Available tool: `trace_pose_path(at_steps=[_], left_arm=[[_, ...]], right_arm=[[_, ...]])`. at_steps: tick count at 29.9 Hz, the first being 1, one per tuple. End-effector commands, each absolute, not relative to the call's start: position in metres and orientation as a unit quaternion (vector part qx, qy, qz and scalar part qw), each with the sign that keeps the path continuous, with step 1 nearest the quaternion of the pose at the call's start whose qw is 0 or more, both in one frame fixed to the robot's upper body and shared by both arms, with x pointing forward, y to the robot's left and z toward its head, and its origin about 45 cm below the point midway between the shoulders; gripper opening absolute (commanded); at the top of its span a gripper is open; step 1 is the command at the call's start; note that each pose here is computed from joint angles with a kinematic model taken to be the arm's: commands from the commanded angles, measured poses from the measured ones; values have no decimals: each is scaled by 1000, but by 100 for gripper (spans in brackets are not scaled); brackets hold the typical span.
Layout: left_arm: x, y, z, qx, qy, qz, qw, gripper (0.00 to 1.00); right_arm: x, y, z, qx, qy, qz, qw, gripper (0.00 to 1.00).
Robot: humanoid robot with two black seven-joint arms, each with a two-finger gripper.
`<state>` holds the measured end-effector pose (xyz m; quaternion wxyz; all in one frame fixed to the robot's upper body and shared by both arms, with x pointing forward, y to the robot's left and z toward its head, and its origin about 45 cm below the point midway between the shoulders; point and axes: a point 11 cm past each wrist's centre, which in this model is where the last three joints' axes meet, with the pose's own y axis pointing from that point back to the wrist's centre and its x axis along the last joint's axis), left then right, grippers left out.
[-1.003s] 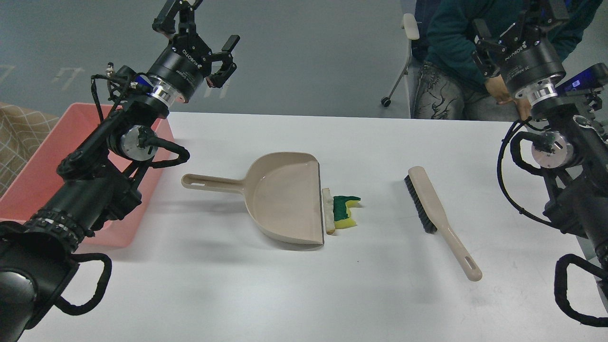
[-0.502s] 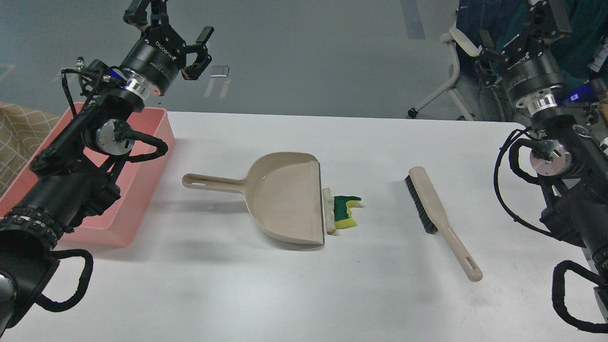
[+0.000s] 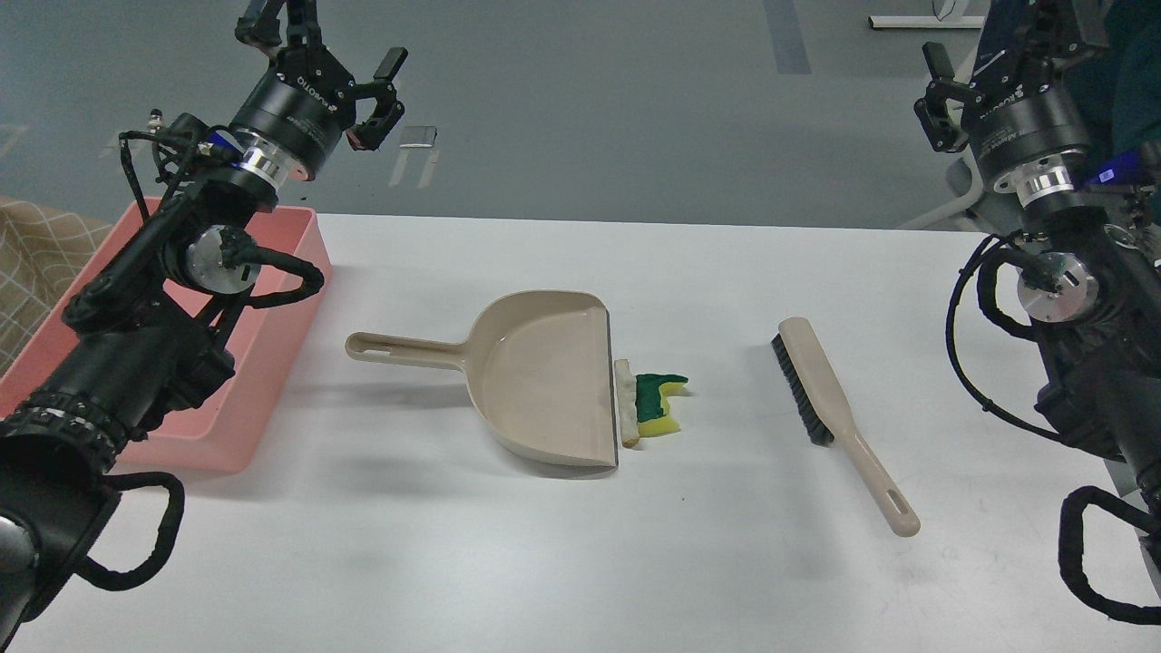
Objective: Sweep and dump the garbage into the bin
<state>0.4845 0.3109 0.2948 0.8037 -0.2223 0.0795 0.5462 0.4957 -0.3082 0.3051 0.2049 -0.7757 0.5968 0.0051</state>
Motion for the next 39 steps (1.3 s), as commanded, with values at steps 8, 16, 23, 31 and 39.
trace_pose_path(at_steps=[8, 16, 23, 31, 39], left_arm=[[483, 297, 277, -188, 106, 541, 813, 98], [478, 283, 265, -194, 119, 528, 818, 98], [467, 275, 258, -216, 114, 519, 819, 98], [464, 274, 256, -216, 116, 517, 820, 98], [461, 266, 254, -202, 115, 508, 830, 98]], right_arm=[[501, -297, 297, -795, 588, 30, 145, 100], [502, -295, 301, -795, 588, 27, 145, 100], [501, -296, 297, -793, 592, 27, 144, 100], [501, -294, 299, -794, 589, 26, 148, 100], [501, -294, 299, -793, 590, 25, 149, 100]])
